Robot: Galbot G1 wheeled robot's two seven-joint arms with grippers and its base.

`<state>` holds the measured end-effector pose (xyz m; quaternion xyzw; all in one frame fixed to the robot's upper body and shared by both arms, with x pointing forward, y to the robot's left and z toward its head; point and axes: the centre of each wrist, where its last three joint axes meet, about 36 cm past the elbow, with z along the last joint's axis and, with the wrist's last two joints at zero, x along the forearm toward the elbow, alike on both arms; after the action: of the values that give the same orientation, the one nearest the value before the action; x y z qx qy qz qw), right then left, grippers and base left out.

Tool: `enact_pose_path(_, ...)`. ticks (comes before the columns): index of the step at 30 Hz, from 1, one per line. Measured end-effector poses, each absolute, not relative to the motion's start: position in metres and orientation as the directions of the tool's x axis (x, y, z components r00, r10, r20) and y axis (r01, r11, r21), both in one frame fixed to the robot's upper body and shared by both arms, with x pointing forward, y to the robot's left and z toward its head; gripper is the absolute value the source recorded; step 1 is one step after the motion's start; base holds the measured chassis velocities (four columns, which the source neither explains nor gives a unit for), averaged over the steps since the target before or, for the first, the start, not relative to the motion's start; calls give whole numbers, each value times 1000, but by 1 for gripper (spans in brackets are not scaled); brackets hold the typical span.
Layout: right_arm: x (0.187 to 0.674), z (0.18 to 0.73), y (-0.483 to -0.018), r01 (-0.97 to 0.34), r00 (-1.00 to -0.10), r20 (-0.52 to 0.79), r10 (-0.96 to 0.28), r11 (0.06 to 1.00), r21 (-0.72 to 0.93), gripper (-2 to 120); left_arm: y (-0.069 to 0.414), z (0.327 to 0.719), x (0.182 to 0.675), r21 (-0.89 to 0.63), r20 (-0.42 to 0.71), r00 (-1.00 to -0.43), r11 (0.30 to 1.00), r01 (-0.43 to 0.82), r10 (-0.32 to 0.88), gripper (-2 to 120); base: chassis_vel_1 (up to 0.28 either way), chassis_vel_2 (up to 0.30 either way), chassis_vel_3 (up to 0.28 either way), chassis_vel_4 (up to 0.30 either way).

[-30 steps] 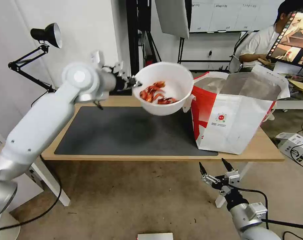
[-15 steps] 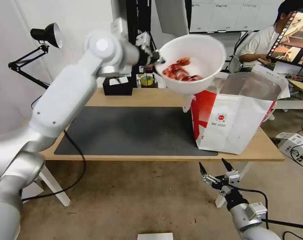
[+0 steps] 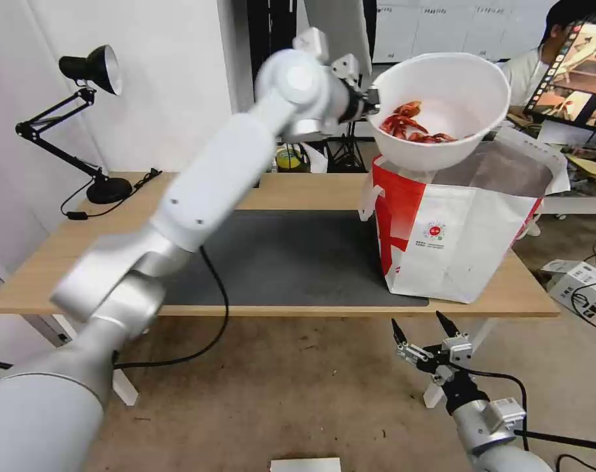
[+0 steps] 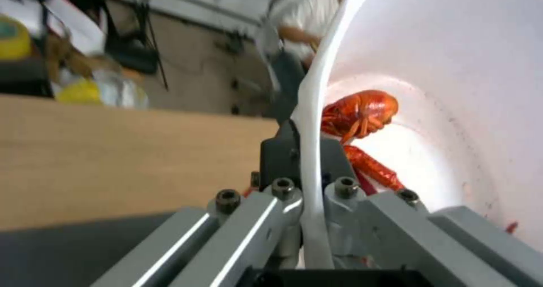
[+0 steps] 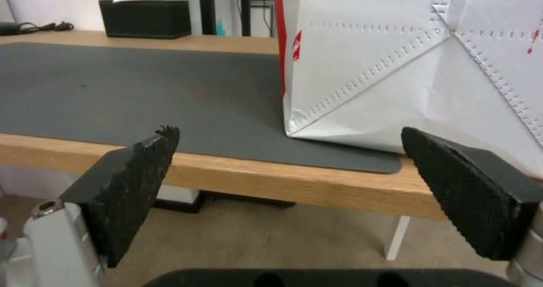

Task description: Pick up the trash from the table and place it into the takeout bag.

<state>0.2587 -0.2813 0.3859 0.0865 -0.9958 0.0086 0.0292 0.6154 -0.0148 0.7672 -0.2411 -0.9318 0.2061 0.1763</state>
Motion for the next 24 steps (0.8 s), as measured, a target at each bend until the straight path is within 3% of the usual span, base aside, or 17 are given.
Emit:
enact_pose_path(6,259,386,-281,-173,-983,60,-172,985,-12,100,-45,728,603,-354,162,-887,864,358,433,0,0,0,0,0)
enact_pose_path(14,259,386,-281,-173,-983,60,-172,985,-12,100,-57,704,593,-245,137,-904,898,366,406,0,0,0,0,0)
enact_pose_path(24,259,386,-281,-173,-983,60,-172,985,-12,100,-67,700,590,-224,124,-919,912,343,375,0,0,0,0,0)
